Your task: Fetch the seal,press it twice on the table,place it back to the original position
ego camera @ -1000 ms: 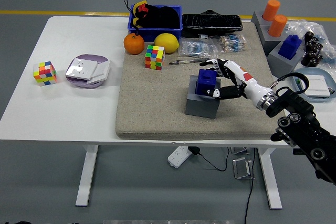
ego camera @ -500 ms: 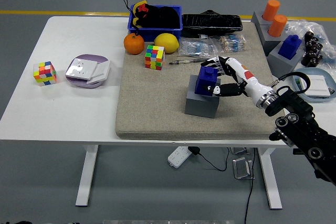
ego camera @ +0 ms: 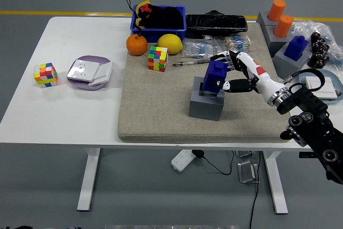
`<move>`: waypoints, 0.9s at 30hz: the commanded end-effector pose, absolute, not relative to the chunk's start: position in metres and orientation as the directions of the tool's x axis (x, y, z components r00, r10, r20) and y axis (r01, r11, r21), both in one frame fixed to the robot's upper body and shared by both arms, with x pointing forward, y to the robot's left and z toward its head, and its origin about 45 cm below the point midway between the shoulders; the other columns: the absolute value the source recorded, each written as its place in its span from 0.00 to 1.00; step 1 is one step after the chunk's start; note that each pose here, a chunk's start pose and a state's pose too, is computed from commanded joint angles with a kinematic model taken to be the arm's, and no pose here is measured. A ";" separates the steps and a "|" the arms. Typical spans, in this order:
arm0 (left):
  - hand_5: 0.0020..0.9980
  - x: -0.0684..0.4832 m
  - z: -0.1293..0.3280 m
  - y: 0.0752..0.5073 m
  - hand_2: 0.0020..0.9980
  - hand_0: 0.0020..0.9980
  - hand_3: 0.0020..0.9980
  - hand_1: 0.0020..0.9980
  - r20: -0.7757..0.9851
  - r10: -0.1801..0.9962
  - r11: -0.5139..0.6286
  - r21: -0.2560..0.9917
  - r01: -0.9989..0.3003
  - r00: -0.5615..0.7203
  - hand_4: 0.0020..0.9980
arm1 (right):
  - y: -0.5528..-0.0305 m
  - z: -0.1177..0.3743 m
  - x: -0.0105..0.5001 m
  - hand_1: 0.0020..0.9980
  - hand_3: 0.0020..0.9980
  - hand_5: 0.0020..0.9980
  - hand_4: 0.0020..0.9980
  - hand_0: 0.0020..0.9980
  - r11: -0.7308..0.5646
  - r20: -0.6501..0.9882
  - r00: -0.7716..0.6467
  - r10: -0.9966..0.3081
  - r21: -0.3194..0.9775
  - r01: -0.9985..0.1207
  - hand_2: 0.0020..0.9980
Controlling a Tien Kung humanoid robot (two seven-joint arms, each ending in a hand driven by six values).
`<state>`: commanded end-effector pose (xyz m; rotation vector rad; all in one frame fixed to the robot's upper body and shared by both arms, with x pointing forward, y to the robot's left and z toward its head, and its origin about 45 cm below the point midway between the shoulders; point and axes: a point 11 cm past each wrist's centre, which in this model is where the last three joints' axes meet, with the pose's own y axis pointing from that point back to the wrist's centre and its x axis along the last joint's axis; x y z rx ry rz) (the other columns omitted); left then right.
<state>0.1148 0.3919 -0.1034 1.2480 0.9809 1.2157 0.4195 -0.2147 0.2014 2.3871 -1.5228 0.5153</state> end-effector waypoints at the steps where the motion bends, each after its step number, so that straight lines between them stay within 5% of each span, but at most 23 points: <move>1: 0.43 0.115 -0.104 0.392 0.79 0.82 0.84 0.82 0.090 0.987 -0.074 0.990 -0.119 0.136 0.82 | -0.219 0.204 0.420 0.42 0.37 0.00 0.67 0.54 -0.408 0.430 0.377 -0.820 0.023 -0.913 0.37; 27: 0.43 0.115 -0.104 0.389 0.79 0.82 0.84 0.82 0.087 0.987 -0.071 0.990 -0.122 0.132 0.82 | -0.304 0.160 0.404 0.42 0.38 0.00 0.69 0.55 -0.203 0.423 0.239 -0.874 0.128 -0.971 0.37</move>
